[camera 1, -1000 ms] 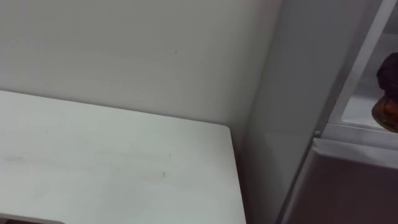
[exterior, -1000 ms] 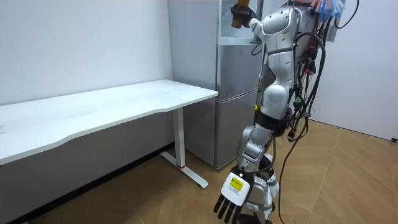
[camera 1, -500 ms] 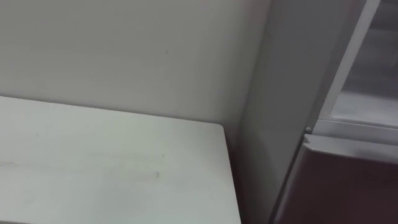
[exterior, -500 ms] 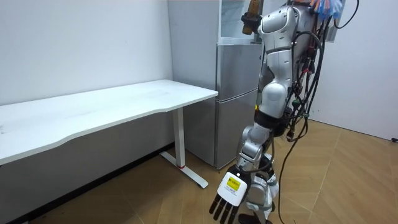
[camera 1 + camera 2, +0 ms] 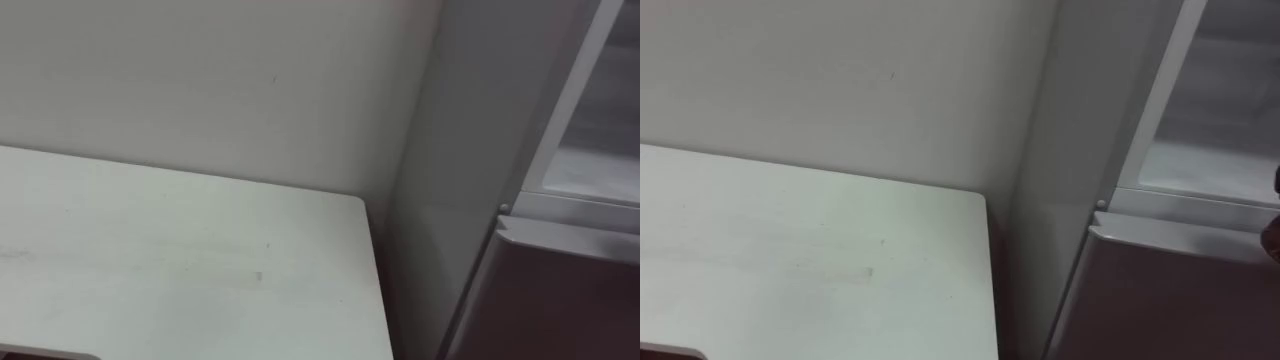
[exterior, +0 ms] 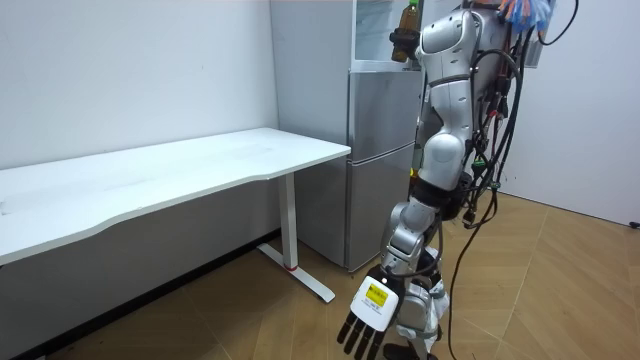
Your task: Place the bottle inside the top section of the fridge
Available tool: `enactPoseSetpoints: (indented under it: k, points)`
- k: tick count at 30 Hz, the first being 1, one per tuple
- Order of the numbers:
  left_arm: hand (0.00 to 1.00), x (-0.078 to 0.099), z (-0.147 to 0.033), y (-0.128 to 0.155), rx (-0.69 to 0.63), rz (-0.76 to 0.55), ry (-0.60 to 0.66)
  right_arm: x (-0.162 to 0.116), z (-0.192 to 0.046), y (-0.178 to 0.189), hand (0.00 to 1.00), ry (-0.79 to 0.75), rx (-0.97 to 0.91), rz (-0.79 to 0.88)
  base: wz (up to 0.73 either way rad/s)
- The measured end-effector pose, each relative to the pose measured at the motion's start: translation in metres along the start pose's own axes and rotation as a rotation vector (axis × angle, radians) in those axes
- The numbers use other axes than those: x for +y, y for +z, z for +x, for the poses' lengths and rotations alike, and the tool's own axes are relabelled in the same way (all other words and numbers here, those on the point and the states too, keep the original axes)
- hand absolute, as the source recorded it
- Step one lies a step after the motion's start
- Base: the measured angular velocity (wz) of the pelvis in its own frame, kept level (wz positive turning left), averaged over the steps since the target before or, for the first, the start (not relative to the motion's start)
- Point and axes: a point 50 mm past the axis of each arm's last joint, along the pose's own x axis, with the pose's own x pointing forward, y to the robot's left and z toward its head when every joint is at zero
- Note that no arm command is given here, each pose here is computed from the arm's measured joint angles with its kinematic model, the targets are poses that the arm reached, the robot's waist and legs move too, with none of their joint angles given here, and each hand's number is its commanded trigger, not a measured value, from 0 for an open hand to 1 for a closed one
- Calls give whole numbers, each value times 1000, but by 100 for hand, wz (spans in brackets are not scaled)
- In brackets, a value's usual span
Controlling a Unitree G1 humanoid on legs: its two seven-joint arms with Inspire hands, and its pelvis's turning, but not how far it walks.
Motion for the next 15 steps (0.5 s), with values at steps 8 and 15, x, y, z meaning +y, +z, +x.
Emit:
enactPoseSetpoints:
  k: [8, 15]
  points:
    - [0, 5, -1, -16, 41, 14, -19, 3, 19, -6, 100, -59, 46, -36, 10]
    - [0, 6, -1, -18, 46, 11, -45, -1, 29, 0, 100, -89, 44, -76, 7]
